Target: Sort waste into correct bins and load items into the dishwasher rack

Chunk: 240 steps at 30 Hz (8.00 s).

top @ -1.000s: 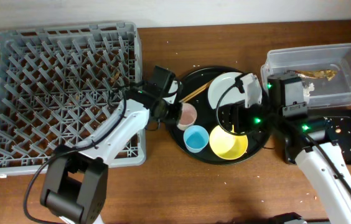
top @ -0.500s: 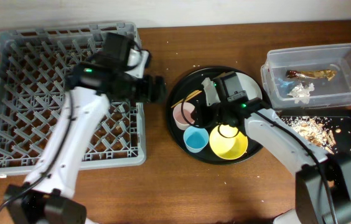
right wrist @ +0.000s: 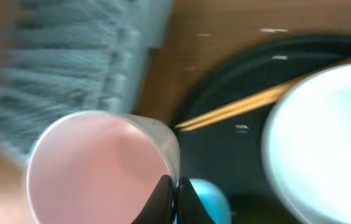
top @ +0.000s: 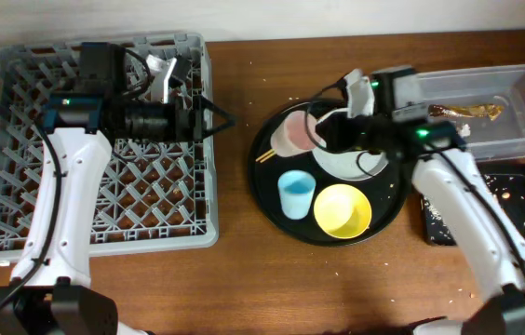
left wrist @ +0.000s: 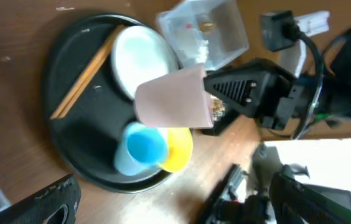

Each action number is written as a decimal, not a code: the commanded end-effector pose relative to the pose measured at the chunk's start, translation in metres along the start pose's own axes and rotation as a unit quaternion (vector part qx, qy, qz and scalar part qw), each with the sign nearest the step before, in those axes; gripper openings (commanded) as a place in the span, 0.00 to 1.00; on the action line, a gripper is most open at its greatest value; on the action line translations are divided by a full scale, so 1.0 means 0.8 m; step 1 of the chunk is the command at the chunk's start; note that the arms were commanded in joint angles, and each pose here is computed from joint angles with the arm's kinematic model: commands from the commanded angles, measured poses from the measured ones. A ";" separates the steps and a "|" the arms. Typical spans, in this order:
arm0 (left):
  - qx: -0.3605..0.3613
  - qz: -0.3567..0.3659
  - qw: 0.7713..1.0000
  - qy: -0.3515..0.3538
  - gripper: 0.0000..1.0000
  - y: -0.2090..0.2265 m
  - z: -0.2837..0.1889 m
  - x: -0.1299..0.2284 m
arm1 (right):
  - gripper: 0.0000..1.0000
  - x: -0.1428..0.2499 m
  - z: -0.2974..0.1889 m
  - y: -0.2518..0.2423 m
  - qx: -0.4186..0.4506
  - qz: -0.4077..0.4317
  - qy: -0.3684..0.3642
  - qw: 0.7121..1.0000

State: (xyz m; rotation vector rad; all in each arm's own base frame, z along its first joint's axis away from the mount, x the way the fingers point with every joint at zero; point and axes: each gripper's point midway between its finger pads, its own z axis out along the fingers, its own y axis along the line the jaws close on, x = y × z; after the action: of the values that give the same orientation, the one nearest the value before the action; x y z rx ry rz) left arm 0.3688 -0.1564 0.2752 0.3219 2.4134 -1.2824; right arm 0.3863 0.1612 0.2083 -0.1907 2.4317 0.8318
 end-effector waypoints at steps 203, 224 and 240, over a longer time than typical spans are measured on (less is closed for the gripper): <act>-0.090 -0.108 0.988 0.063 0.80 0.124 -0.007 0.050 | 0.04 0.061 0.061 0.011 0.272 -0.193 0.068 0.940; -0.063 -0.076 0.993 0.065 0.80 0.111 -0.001 0.048 | 0.36 0.154 0.062 -0.041 0.265 -0.043 0.253 0.929; -0.021 -0.090 0.993 0.069 0.79 0.091 0.001 0.052 | 0.04 0.150 0.094 -0.047 0.177 0.024 0.242 0.954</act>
State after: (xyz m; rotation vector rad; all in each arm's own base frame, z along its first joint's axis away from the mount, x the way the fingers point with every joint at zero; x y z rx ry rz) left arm 0.3571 -0.1052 0.1899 0.1493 2.7060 -1.2141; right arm 0.3333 0.1774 0.0730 -0.2135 3.0012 0.3416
